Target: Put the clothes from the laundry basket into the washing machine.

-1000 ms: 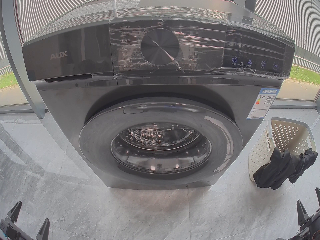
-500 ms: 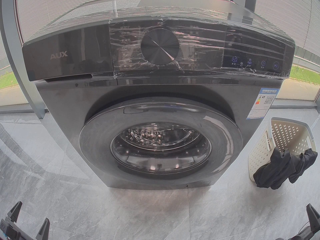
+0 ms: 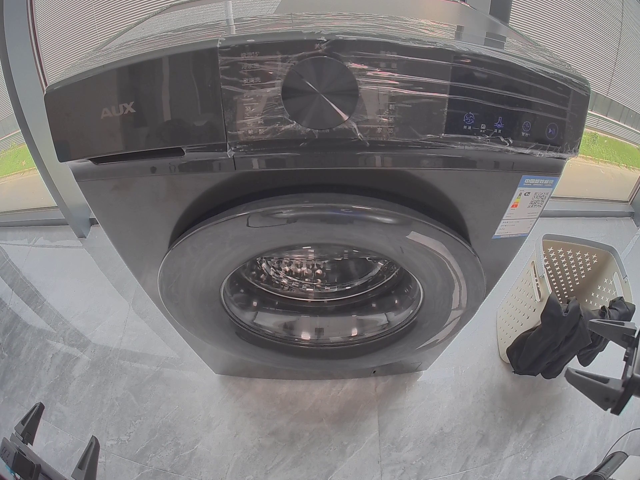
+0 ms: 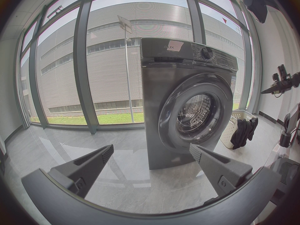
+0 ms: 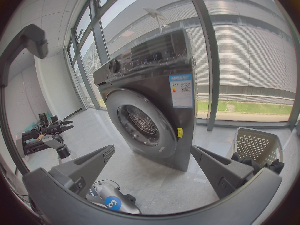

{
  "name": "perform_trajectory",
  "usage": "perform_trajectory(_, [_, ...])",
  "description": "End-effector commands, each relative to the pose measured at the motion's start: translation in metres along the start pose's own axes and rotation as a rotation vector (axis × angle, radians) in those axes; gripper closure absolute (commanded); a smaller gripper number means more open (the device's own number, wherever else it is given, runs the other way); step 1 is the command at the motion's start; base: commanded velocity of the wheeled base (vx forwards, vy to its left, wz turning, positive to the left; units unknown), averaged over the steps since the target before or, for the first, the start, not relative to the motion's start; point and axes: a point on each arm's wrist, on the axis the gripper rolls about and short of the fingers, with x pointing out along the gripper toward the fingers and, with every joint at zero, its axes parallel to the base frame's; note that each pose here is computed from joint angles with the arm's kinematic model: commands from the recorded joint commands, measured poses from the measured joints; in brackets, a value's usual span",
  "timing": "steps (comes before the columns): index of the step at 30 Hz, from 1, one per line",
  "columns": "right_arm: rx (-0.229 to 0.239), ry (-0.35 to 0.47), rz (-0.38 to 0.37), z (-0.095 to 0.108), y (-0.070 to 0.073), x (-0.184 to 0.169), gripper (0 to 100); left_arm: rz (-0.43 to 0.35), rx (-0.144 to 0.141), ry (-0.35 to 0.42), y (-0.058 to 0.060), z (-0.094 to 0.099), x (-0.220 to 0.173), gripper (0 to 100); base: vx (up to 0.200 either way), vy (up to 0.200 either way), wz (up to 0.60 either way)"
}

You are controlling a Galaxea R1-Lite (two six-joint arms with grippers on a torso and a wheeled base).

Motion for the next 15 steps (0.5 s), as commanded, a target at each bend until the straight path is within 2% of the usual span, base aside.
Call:
perform_trajectory(1, [0.049,0.164,0.114,0.008,-0.017,0.059,0,0.000,0.000,0.001,0.000,-0.005,0.000,0,0.000,0.000,0.00])
perform_trajectory(9, [0.075,0.203,0.148,0.021,-0.024,0.093,0,0.001,0.000,0.001,0.000,-0.005,0.000,0,0.000,0.000,0.00])
perform_trajectory(15, [0.090,0.214,0.139,0.022,-0.034,0.118,0,0.000,0.000,0.001,0.000,-0.005,0.000,0,0.000,0.000,0.00])
